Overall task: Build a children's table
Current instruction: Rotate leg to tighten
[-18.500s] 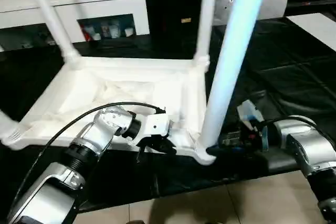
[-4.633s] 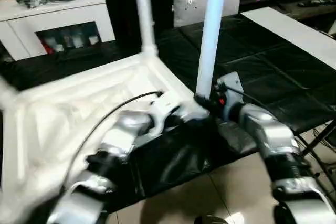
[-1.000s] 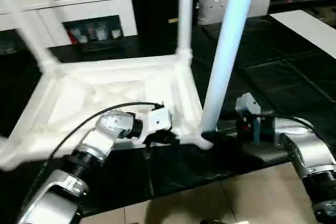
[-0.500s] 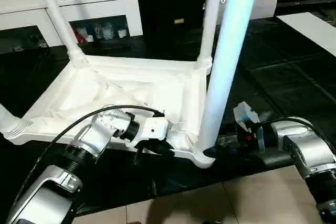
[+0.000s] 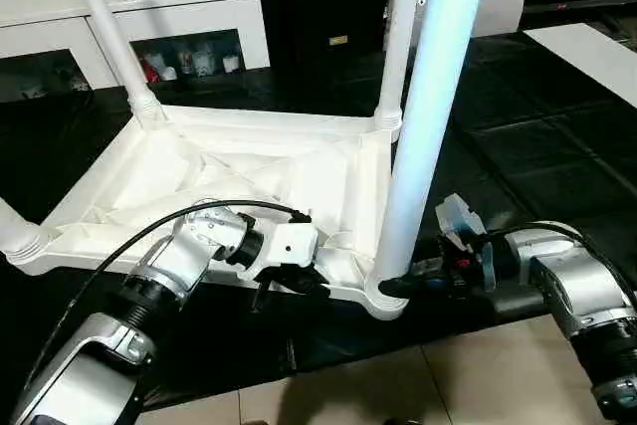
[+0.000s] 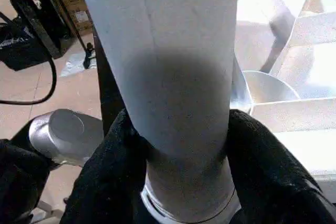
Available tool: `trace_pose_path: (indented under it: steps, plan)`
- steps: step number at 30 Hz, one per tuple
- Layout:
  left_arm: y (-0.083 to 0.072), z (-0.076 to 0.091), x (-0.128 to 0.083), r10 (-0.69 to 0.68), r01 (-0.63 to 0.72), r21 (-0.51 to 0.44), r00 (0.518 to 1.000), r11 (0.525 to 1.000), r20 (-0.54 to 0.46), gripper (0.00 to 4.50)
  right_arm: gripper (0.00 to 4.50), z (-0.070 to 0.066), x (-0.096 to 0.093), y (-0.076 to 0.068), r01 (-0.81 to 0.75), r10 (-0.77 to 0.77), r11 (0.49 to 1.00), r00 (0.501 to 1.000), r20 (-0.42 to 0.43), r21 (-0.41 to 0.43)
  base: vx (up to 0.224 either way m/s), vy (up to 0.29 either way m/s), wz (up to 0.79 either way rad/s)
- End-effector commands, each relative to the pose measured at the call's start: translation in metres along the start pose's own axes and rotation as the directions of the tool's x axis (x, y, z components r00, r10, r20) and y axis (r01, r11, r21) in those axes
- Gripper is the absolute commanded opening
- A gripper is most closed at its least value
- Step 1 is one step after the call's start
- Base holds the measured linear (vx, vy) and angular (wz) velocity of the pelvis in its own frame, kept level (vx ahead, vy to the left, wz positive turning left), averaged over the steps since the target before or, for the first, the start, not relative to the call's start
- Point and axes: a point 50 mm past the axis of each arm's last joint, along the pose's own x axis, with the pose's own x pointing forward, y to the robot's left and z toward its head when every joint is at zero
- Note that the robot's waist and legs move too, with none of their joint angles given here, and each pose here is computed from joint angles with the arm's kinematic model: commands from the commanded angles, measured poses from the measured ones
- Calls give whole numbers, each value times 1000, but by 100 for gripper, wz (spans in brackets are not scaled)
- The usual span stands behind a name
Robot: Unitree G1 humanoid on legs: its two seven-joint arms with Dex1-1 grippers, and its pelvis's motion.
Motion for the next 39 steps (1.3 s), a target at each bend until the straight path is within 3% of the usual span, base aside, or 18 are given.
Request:
trace_pose_path:
  steps: [1,4,7,13,15,16,17,19,20,23,25,31,33,39]
  plan:
    - [-5,1,9,-55,56,-28,998,998,15,0,198,6,4,2,-13,13,1000,999,46,0,0,0,0]
    - [-3,6,10,-9,15,-88,998,996,67,0,196,6,5,1,40,-41,999,997,71,19,0,0,0]
    - [5,13,16,121,-97,-193,985,976,120,0,195,6,19,-10,214,-221,973,971,87,84,0,0,0]
    - [17,25,28,325,-270,-322,937,907,130,0,195,3,45,-36,508,-523,838,852,25,198,0,0,0]
    - [22,30,33,393,-332,-360,913,872,108,0,195,1,53,-46,612,-627,752,779,-21,245,0,0,0]
    - [22,30,33,393,-332,-360,913,872,108,0,195,1,53,-46,612,-627,752,779,-21,245,0,0,0]
    - [25,34,36,436,-371,-383,895,846,95,0,195,1,58,-50,655,-674,702,738,-35,280,0,0,0]
    - [27,36,38,458,-389,-394,884,832,93,0,195,3,60,-52,669,-693,688,721,-19,281,0,0,0]
    - [28,40,41,480,-407,-405,872,819,96,0,195,7,65,-52,666,-698,692,716,21,277,0,0,0]
    - [29,43,42,497,-424,-406,863,810,90,0,264,10,69,-51,655,-691,703,721,51,279,0,0,0]
    - [29,40,39,493,-435,-370,867,821,74,0,274,14,69,-48,621,-668,727,738,92,293,0,0,0]
    - [27,30,27,464,-421,-326,883,846,65,0,320,12,51,-41,567,-598,796,790,133,213,0,0,0]
    - [23,22,20,402,-375,-257,914,890,56,0,347,11,37,-33,493,-514,856,845,152,153,0,0,0]
    - [14,15,10,258,-247,-140,964,959,66,0,379,5,16,-26,414,-416,909,906,83,44,0,0,0]
